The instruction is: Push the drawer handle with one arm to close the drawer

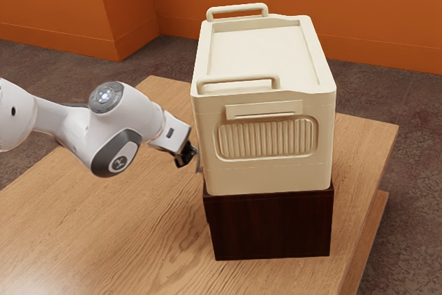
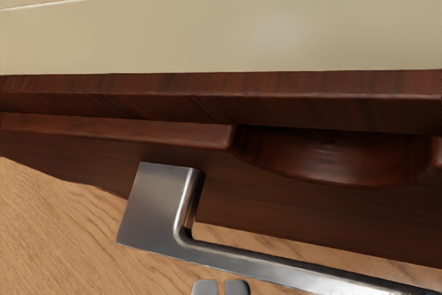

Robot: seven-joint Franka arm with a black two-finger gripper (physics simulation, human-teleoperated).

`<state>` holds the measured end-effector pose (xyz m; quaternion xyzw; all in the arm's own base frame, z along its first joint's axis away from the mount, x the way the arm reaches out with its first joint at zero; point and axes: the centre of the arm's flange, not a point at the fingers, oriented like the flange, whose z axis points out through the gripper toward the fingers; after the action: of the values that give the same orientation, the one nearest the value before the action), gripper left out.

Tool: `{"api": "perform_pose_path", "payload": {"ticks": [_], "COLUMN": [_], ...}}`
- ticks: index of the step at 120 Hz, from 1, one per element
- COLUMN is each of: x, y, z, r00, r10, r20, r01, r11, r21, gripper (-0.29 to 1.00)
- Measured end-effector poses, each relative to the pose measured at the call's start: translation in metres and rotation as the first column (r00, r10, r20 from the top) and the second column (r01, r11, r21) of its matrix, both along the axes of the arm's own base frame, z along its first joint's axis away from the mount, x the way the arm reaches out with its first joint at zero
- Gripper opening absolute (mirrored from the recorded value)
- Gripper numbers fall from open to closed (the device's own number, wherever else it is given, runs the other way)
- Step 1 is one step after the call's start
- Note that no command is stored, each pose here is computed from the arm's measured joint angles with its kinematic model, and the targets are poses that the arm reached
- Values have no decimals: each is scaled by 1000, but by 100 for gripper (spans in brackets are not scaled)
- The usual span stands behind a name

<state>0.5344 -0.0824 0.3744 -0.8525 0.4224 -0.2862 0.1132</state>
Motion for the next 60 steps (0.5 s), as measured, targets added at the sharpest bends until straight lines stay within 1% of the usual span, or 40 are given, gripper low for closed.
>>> {"api": "perform_pose_path", "payload": {"ticks": [22,42,60], "x": [-1,-18,-29], "y": [-8,-22,-25], "z": [-7,-15,5], "r00": [1000,997,991], "r10": [-12,-29,-16], "r20": [-3,-70,-134], "r01": [12,30,17], "r11": [1000,1000,1000], "r21": [-3,3,3], "gripper": [-8,-8,-8]}}
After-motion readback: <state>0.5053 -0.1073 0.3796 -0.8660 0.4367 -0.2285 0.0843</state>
